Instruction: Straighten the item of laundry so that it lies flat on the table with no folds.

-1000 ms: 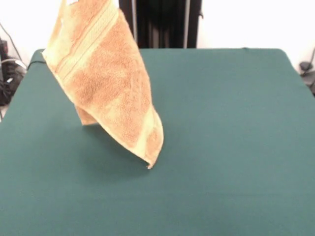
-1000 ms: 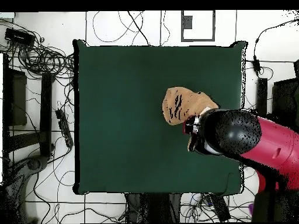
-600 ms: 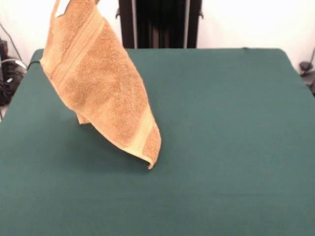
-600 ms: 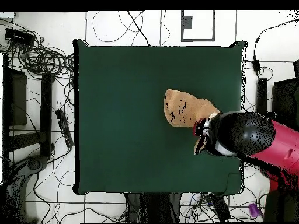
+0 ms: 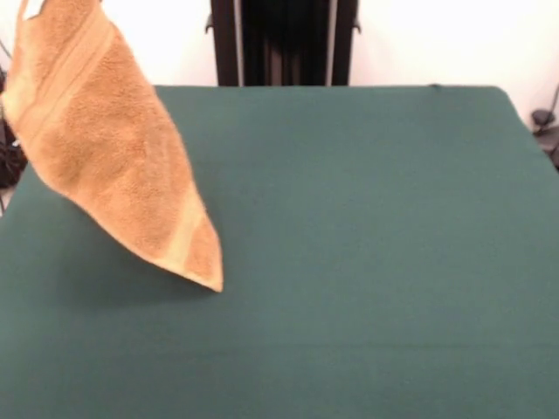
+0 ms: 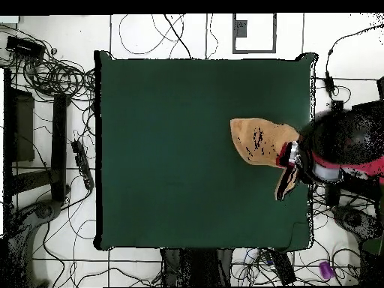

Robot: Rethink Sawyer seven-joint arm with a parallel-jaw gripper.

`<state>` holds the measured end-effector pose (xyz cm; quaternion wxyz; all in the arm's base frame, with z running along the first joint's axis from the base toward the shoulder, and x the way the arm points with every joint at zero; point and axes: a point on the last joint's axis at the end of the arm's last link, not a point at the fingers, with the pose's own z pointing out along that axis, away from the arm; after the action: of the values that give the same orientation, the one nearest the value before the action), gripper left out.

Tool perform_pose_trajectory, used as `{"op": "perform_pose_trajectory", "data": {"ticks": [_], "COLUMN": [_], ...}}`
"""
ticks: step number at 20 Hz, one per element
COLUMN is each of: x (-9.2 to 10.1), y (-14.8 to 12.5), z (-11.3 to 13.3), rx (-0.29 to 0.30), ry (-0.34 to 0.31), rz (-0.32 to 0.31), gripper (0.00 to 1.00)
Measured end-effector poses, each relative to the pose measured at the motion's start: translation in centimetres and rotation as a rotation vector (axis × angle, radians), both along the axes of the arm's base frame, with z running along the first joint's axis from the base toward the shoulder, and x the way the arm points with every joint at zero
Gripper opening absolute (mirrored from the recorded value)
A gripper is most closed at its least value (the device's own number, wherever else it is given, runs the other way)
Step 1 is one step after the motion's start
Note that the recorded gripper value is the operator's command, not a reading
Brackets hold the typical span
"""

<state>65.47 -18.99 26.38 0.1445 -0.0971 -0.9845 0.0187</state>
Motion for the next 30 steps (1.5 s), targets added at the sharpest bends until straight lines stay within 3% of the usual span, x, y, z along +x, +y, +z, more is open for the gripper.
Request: {"op": "perform_pose_trajectory", "data": {"ticks": [7,11,16,21,26,30], "x": [2.5,3.4,3.1,2.7,2.2,1.5], "y": [-1.0,-1.1,-0.5,1.5,4.0,6.5], "z": [1.8,3.3,4.3,3.3,1.7,0.4], "rx": [-0.011,-0.022,-0.038,-0.072,-0.076,-0.062], "ry": [0.029,0.004,-0.057,-0.185,-0.234,-0.222], "rz": [0.009,0.014,0.024,0.067,0.110,0.142], "gripper": [0.00,0.00,0.00,0.00,0.00,0.00]}}
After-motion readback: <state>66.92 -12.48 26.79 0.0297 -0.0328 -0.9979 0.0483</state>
